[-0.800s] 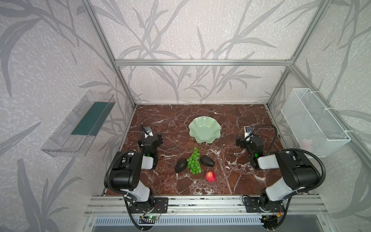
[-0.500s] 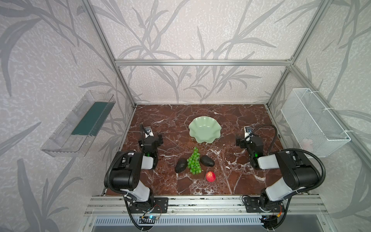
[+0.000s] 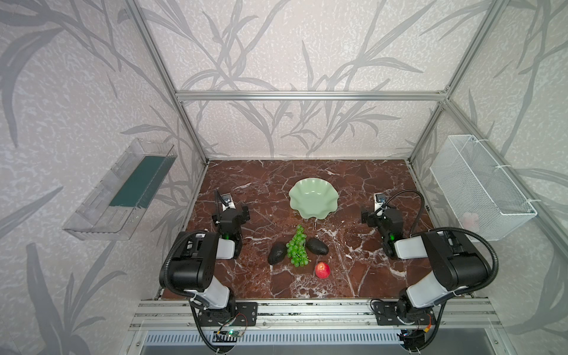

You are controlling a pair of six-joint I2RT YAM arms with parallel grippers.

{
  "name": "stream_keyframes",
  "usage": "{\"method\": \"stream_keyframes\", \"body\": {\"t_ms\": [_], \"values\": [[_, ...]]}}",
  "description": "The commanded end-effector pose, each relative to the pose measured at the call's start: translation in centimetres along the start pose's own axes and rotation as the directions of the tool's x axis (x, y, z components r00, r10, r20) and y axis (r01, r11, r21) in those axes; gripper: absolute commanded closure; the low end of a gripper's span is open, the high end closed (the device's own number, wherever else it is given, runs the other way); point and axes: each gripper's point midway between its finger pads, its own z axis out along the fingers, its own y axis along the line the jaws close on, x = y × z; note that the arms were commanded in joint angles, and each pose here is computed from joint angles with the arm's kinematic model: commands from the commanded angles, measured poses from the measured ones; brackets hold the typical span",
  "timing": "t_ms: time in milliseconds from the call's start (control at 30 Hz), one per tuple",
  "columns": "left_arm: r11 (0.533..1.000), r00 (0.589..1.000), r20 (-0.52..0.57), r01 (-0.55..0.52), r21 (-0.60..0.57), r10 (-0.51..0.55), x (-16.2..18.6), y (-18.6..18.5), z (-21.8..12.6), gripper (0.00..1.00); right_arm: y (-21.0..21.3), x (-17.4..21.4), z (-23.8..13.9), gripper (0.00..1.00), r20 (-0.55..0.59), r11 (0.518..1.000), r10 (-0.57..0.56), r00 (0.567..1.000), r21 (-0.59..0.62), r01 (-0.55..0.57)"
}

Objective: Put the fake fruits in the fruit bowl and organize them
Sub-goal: 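Raise both arms from the rest pose toward the fruit, then lower the right gripper over the avocado nearest the apple and grasp it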

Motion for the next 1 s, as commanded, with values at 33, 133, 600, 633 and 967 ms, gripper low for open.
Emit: {"method": "stream_keyframes", "body": {"t_ms": [33,133,600,633,967], "values": [[1.000,1.000,0.023,0.002,0.008,-0.002,-0.8,-0.2,0.0,0.01,-0.2,-0.8,0.0,0.01,0.021,1.000,0.010,1.000,0.008,-0.010],[1.000,1.000,0.023,0.002,0.008,-0.002,-0.8,-0.2,0.0,0.01,-0.2,-0.8,0.0,0.01,0.020,1.000,0.010,1.000,0.008,-0.010],[0.998,0.998,-0.050,0.023,-0.065,-0.026,-5.7,1.4,-1.5,0.01,-1.7,-5.9,-2.3,0.01,-0.018,0.997,0.041,0.999,0.064,-0.039],[0.997,0.997,-0.072,0.036,-0.065,-0.041,-7.0,1.5,-2.2,0.01,-1.8,-8.0,-3.0,0.01,-0.016,0.995,0.087,0.996,0.054,-0.086],[0.954,0.975,0.014,0.214,0.210,-0.222,-11.3,0.0,-10.2,0.01,6.4,-11.2,-7.6,0.08,-0.194,0.838,0.294,0.936,-0.418,-0.350]]}}
